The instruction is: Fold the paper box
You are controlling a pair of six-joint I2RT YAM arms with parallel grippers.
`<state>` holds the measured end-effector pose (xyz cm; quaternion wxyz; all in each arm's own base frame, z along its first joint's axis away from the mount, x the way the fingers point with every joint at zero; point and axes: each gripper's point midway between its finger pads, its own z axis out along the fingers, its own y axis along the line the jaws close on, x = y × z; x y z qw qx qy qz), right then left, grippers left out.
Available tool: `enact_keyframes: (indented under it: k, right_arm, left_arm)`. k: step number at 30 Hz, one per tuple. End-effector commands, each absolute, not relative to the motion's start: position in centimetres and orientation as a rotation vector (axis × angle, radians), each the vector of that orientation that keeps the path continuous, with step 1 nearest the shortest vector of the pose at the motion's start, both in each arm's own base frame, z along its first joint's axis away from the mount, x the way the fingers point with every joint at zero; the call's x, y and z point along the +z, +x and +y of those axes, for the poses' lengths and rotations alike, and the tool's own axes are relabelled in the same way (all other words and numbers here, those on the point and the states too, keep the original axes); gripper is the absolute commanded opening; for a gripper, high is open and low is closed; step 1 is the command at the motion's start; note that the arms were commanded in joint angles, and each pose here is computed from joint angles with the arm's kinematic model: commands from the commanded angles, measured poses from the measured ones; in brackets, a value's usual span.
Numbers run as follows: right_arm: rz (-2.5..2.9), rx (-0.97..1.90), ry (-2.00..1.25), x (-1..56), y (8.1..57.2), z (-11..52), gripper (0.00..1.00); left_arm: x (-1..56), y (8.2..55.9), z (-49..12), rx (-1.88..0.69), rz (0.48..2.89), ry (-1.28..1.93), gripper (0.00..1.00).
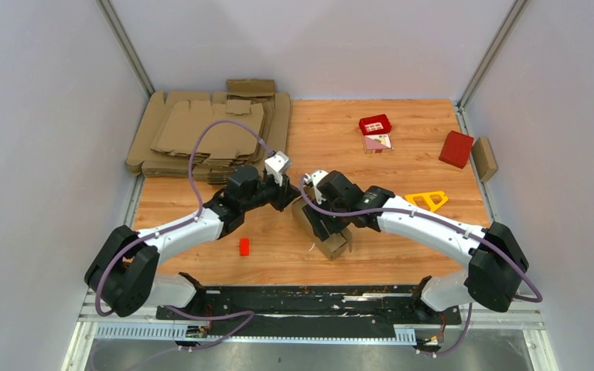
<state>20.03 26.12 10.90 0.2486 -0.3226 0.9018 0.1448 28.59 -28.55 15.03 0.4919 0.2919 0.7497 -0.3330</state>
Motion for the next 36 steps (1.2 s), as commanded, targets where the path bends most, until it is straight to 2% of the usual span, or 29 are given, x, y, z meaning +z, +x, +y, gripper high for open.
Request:
enact_keyframes:
  k: [1,4,8,10,11,12,14,28,30,33,36]
  right_arm:
    - [2.412,0.460,-0.886,11.6,20.4,26.6,0.70]
    - [2.413,0.456,-0.893,11.4,20.5,26.6,0.77]
    - [2.417,0.450,-0.908,11.2,20.6,26.5,0.67]
    - [2.416,0.450,-0.914,11.2,20.6,26.5,0.67]
    - [2.415,0.454,-0.917,11.2,20.6,26.6,0.67]
    - [2.411,0.457,-0.920,11.3,20.6,26.6,0.67]
    - [2.412,0.458,-0.923,11.2,20.5,26.6,0.67]
    - [2.413,0.483,-0.934,11.2,20.4,27.0,0.61]
    - [2.418,0.485,-0.936,11.1,20.3,27.0,0.64]
    - [2.417,0.483,-0.928,11.1,20.4,27.0,0.80]
    - [2.411,0.501,-0.923,11.3,20.3,27.1,0.88]
  left_arm:
    - [15.7,28.0,-28.4,-0.832,1.800,0.712,0.23]
    - [15.3,27.6,-28.3,-0.842,1.822,0.705,0.21]
    - [15.3,27.6,-27.6,-0.809,1.834,0.682,0.21]
    - [15.6,28.3,-26.7,-0.751,1.843,0.634,0.29]
    - [15.9,28.6,-26.4,-0.729,1.845,0.616,0.38]
    - [16.1,28.9,-26.2,-0.713,1.850,0.603,0.43]
    - [16.5,29.3,-26.0,-0.688,1.859,0.586,0.50]
    - [17.3,31.0,-29.2,-0.748,1.803,0.716,0.59]
    - [16.8,31.3,-29.7,-0.750,1.815,0.736,0.60]
    - [15.8,31.4,-30.2,-0.762,1.836,0.765,0.60]
    - [15.5,31.5,-30.3,-0.766,1.842,0.770,0.54]
